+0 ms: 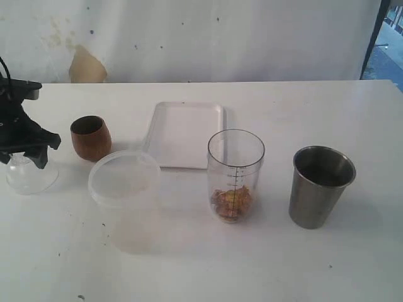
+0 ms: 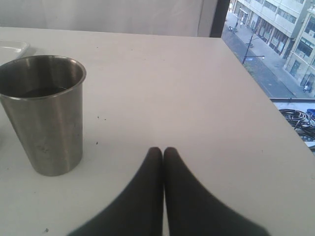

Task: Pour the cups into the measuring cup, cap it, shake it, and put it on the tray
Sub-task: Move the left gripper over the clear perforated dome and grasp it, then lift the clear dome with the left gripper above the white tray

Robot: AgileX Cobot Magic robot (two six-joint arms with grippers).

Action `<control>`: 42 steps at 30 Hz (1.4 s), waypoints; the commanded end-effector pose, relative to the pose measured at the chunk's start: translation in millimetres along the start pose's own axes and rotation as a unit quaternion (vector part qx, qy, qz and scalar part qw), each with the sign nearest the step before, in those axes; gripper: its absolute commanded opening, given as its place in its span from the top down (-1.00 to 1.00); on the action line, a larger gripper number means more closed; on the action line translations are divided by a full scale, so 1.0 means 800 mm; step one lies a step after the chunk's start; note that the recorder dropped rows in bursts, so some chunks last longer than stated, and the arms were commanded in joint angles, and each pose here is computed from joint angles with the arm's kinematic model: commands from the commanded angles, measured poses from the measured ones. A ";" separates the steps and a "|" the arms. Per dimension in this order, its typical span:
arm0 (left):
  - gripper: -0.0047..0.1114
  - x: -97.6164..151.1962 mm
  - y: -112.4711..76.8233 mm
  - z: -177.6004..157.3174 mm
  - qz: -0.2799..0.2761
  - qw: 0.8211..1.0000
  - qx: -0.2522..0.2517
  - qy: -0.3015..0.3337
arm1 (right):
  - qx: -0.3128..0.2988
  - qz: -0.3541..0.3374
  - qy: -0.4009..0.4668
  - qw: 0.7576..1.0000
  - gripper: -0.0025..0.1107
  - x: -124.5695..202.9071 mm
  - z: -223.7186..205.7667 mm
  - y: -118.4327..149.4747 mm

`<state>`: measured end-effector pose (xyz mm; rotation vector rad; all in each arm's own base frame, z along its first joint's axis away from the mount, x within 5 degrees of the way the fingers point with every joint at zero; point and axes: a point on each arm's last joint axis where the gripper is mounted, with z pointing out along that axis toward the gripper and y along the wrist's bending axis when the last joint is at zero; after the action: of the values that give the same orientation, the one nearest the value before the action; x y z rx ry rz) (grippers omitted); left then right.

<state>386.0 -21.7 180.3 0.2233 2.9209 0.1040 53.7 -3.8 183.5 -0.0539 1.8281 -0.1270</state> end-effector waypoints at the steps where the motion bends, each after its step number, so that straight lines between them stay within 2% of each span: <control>1: -0.19 -0.010 0.002 -0.011 -0.011 1.000 0.003 -0.016 | -0.002 -0.003 -0.004 1.000 0.96 0.001 0.000 0.000; 5: -0.19 -0.014 0.007 -0.018 -0.041 0.999 0.007 -0.019 | -0.002 -0.003 -0.004 1.000 0.96 0.001 0.000 0.000; 9: -0.19 -0.010 0.019 -0.006 -0.074 0.997 0.026 0.001 | -0.002 -0.003 -0.004 1.000 0.96 0.001 0.000 0.000; 15: -0.19 -0.008 0.023 -0.002 -0.066 0.997 0.029 0.010 | -0.002 -0.003 -0.004 1.000 0.96 0.001 0.000 0.000; 21: -0.19 -0.010 0.017 -0.003 -0.065 0.996 0.056 0.005 | -0.002 -0.003 -0.004 1.000 0.96 0.001 0.000 0.000; 28: -0.18 -0.012 0.018 -0.003 -0.061 0.997 0.054 -0.002 | -0.002 -0.003 -0.004 1.000 0.96 0.001 0.000 0.000; 30: -0.11 -0.012 0.018 -0.003 -0.061 0.997 0.054 -0.002 | -0.002 -0.003 -0.004 1.000 0.96 0.001 0.000 0.000; 33: 0.15 -0.011 0.019 -0.003 -0.055 0.997 0.046 -0.002 | -0.002 -0.003 -0.004 1.000 0.96 0.001 0.000 0.000; 35: 0.45 -0.011 0.020 -0.003 -0.040 0.998 0.043 0.000 | -0.002 -0.003 -0.004 1.000 0.96 0.001 0.000 0.000; 38: 0.91 -0.006 0.019 -0.003 0.015 0.999 0.047 0.018 | -0.002 -0.003 -0.004 1.000 0.96 0.001 0.000 0.000; 42: 0.92 -0.005 0.020 -0.003 0.023 0.999 0.043 0.024 | -0.002 -0.003 -0.004 1.000 0.96 0.001 0.000 0.000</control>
<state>393.5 -8.3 183.2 0.2585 2.9544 -0.0343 53.7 -3.8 183.5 -0.0539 1.8281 -0.1270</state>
